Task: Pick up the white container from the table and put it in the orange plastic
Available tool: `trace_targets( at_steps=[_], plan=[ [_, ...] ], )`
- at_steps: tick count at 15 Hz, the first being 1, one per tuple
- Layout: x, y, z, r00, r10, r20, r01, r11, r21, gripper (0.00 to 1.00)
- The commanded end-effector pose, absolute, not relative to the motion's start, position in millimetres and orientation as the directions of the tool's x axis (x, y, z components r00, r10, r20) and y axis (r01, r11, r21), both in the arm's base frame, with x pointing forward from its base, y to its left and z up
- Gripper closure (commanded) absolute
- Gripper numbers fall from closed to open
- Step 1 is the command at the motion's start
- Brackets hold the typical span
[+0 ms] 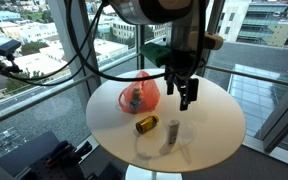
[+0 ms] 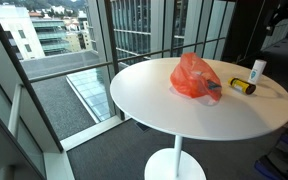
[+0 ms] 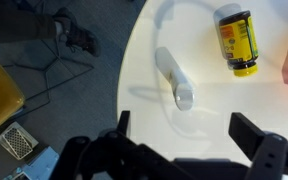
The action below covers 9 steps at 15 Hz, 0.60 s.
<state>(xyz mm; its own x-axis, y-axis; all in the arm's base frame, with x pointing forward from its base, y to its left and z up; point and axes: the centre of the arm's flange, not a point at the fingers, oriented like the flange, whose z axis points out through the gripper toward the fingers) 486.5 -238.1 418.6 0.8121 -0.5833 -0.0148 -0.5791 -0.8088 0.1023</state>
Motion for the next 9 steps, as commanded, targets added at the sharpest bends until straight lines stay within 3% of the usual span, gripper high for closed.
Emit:
trace_targets(
  at_steps=[1, 9],
  plan=[
    [489.6, -238.4, 410.8, 0.812, -0.584, -0.003, -0.582, -0.808, 0.092, 0.00],
    [507.7, -242.7, 363.5, 0.822, -0.569, 0.016, -0.568, -0.818, 0.091, 0.00]
  ],
)
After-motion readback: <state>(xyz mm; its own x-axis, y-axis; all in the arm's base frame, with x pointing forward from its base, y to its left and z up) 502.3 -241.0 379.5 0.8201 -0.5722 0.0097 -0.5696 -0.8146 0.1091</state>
